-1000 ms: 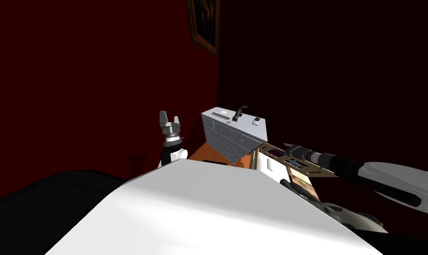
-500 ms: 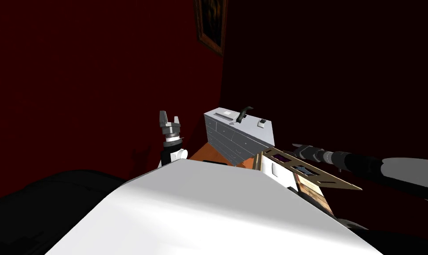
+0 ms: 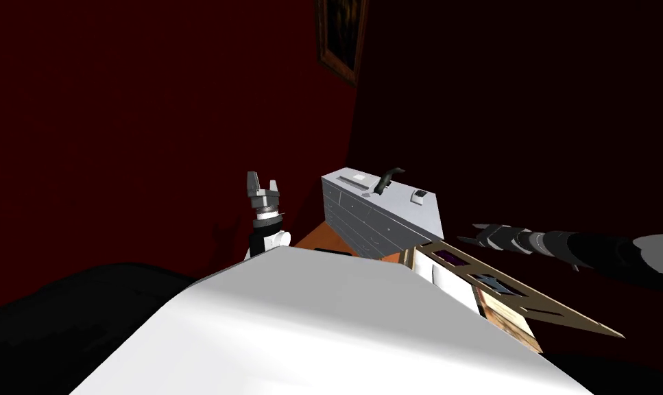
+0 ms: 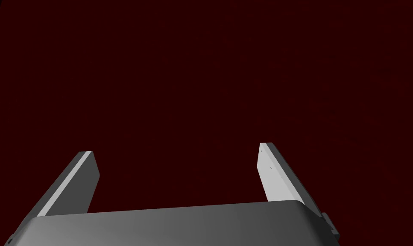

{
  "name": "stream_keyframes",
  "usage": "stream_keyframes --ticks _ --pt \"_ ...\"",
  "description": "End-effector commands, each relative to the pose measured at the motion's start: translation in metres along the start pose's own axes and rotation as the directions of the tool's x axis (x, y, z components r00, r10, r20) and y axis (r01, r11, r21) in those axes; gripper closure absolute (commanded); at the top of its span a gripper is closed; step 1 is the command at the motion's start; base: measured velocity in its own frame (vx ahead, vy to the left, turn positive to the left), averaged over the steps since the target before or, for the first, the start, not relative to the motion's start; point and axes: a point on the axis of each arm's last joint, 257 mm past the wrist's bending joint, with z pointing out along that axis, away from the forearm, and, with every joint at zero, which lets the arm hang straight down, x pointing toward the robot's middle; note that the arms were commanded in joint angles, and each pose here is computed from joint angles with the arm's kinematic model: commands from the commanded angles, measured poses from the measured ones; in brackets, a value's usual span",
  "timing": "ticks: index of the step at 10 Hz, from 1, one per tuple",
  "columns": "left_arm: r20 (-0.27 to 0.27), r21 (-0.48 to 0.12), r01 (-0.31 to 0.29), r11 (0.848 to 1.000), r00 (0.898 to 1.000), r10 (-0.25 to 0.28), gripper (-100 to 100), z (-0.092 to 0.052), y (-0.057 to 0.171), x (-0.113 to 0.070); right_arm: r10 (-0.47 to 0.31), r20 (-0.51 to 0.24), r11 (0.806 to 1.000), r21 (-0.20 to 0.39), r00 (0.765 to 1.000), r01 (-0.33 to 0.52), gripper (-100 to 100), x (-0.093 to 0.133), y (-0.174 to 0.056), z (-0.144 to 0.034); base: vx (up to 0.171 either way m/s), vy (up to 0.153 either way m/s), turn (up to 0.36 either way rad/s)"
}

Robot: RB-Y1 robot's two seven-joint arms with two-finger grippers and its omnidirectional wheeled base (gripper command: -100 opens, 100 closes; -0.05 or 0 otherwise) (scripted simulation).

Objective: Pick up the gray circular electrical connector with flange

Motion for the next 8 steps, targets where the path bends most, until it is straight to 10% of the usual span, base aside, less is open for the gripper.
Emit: stream_keyframes --ticks 1,8 --pt "0.000 0.000 0.000 1.000 1.000 0.000 0 0.000 0.000 0.000 -0.028 -0.034 1.000 0.001 0.999 0.028 -100 0.002 -0.010 -0.005 0.060 0.007 0.088" --pt "0.000 0.000 0.000 1.000 1.000 0.000 0 0.000 0.000 0.000 -0.130 -0.274 0.991 -0.018 0.953 0.130 -100 0.033 -0.057 -0.043 0.087 0.010 0.162"
